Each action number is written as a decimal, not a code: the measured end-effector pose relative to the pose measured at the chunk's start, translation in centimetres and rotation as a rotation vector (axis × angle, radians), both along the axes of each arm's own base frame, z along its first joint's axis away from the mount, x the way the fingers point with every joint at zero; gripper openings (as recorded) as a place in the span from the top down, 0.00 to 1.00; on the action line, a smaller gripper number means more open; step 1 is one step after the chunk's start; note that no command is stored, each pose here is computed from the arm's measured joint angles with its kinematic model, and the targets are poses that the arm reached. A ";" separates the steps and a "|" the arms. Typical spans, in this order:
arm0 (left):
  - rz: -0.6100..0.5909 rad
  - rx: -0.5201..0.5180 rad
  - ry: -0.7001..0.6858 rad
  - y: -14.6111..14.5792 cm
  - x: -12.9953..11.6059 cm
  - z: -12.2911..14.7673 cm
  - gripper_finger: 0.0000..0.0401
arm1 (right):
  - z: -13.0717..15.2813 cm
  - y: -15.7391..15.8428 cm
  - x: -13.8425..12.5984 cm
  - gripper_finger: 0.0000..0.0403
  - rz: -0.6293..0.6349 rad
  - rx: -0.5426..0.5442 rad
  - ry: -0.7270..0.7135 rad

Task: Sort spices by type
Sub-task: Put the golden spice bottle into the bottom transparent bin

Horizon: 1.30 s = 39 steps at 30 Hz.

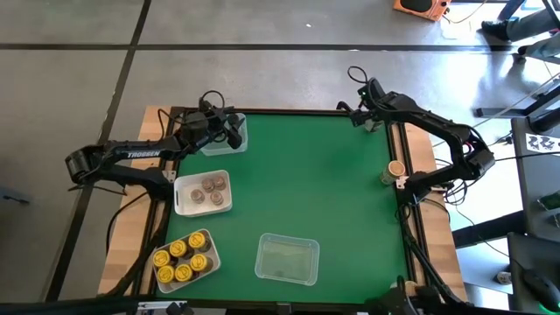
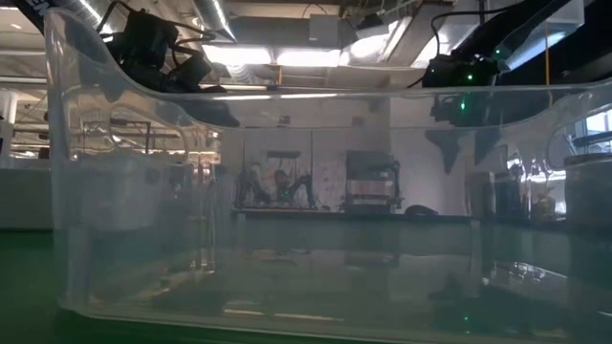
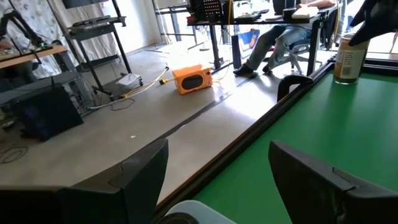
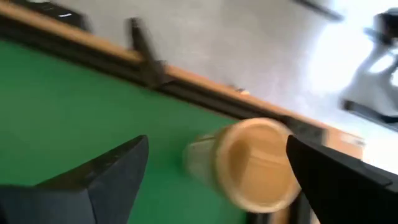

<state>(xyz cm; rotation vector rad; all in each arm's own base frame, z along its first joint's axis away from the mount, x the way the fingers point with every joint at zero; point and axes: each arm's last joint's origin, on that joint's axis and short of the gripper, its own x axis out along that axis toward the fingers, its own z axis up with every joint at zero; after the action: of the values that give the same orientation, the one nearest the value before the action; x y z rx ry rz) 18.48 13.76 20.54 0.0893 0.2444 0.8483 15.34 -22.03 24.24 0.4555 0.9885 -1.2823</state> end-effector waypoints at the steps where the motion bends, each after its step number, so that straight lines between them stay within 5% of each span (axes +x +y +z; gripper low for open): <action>1: 0.000 0.000 0.000 0.0 0.0 0.0 0.31 | 0.0 0.0 -0.1 0.06 -0.025 -0.016 0.017; 21: 0.000 -0.010 0.015 0.3 0.4 -0.7 0.31 | -3.2 -0.5 -0.2 0.06 -0.215 0.006 0.106; 39: -0.001 -0.004 0.015 0.3 0.4 -0.6 0.31 | -3.2 -0.8 0.2 0.06 -0.141 0.016 0.083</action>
<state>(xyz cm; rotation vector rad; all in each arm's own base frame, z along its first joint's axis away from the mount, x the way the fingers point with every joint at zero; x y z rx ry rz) 18.86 14.03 19.93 0.0923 0.2600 0.8464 15.58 -22.83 21.09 0.4939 1.0518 -1.4301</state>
